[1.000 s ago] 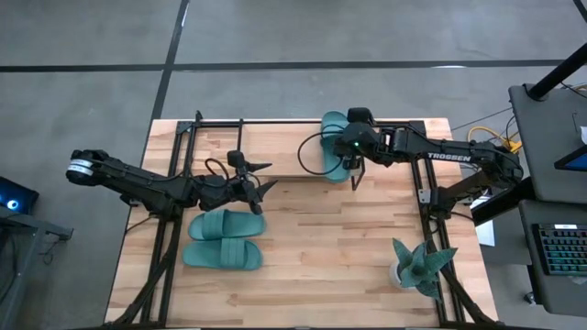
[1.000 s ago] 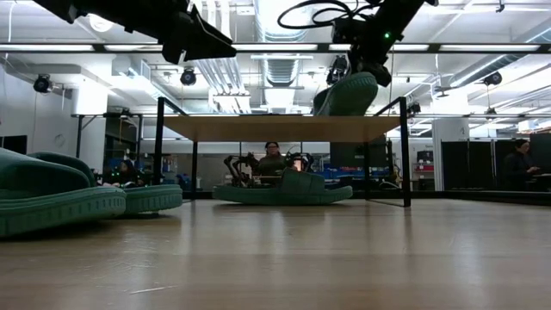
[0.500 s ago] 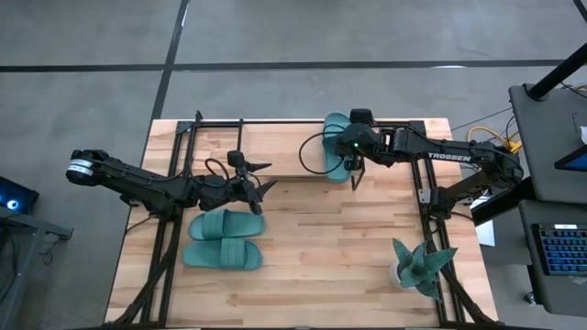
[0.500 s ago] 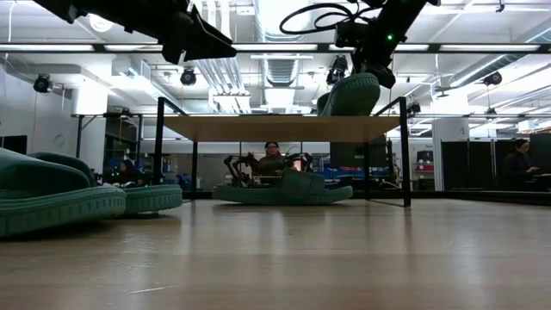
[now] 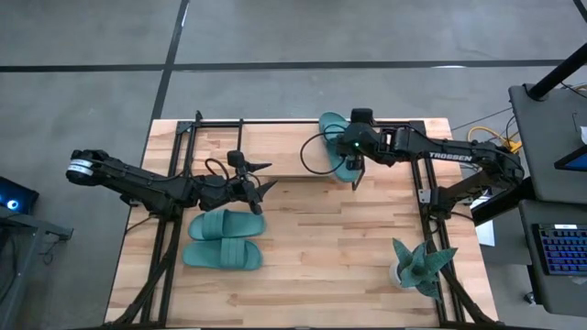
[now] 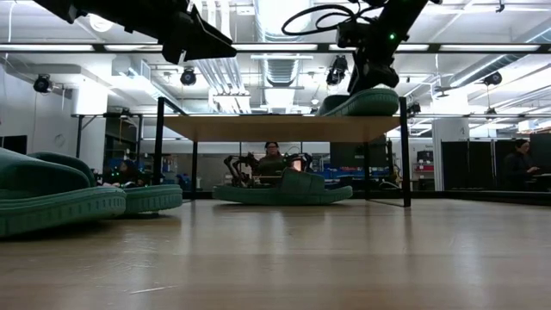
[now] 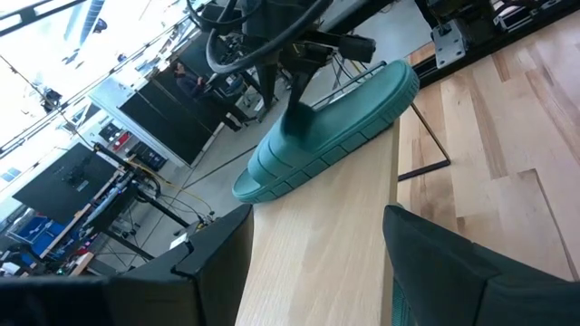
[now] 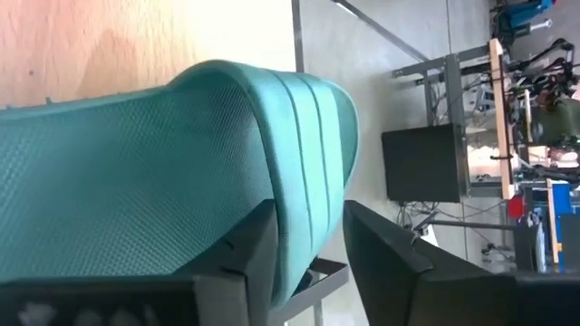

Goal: Pick and place slides into the shelf
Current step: Put the green slides on the shelf

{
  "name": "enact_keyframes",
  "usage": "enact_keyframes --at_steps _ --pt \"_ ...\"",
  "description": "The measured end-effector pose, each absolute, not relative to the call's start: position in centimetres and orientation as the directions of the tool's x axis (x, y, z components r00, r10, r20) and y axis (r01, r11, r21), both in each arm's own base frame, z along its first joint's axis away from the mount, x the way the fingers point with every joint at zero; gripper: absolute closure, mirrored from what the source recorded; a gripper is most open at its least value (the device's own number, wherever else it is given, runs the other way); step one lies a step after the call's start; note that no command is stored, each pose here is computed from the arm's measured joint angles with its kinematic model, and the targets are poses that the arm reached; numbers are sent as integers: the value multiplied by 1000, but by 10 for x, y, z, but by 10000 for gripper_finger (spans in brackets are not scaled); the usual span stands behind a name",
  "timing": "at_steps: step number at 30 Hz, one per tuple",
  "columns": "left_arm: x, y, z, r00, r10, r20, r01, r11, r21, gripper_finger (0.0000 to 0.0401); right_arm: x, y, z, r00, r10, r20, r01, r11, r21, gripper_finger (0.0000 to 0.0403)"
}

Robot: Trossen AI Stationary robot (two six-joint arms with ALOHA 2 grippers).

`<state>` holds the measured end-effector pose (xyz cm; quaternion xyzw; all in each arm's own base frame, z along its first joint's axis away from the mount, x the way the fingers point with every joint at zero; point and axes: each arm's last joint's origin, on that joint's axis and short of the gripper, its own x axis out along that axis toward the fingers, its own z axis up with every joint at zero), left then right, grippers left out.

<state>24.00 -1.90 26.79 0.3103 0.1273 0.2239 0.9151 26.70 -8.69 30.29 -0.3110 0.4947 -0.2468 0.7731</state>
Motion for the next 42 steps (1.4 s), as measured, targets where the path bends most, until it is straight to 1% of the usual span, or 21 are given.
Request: enact_keyframes --at_steps 5,10,13,15,17,19,21,22,26,28,30,34,38,42 --pt "240 -19 268 867 489 -94 -331 707 625 170 264 -86 310 369 -683 -630 123 708 -696 259" --pt "240 -19 268 867 489 -94 -331 707 625 170 260 -84 323 349 -675 -650 172 728 -664 255" --pt "240 -19 268 867 489 -94 -331 707 625 170 261 -81 330 368 -661 -654 193 743 -641 255" --pt "240 -19 268 867 489 -94 -331 707 625 170 263 -76 332 409 -617 -672 162 774 -612 255" --pt "240 -19 268 867 489 -94 -331 707 625 170 266 -69 331 456 -548 -701 88 812 -577 255" --pt "240 -19 268 867 489 -94 -331 707 625 170 272 -61 328 482 -502 -718 21 826 -564 255" --pt "240 -19 268 867 490 -95 -330 706 627 170 278 -54 323 476 -507 -719 -13 813 -582 255" --pt "240 -19 268 865 492 -96 -331 705 628 170 281 -52 320 464 -530 -710 -21 794 -607 255" --pt "238 -18 269 847 523 -97 -354 689 633 170 293 -47 309 371 -675 -638 -61 668 -742 255" --pt "237 -17 268 835 542 -98 -366 679 637 170 297 -46 304 332 -718 -612 -69 629 -775 255" --pt "237 -17 268 824 557 -99 -377 670 639 170 299 -44 302 330 -719 -611 -68 628 -775 255" --pt "236 -17 265 818 562 -123 -359 665 655 170 296 -35 308 363 -709 -605 -35 638 -769 255" --pt "235 -16 263 814 563 -146 -361 685 632 170 285 -17 324 441 -686 -579 23 654 -756 255" --pt "234 -16 260 808 563 -171 -351 695 628 170 270 12 335 507 -645 -571 69 691 -720 263"
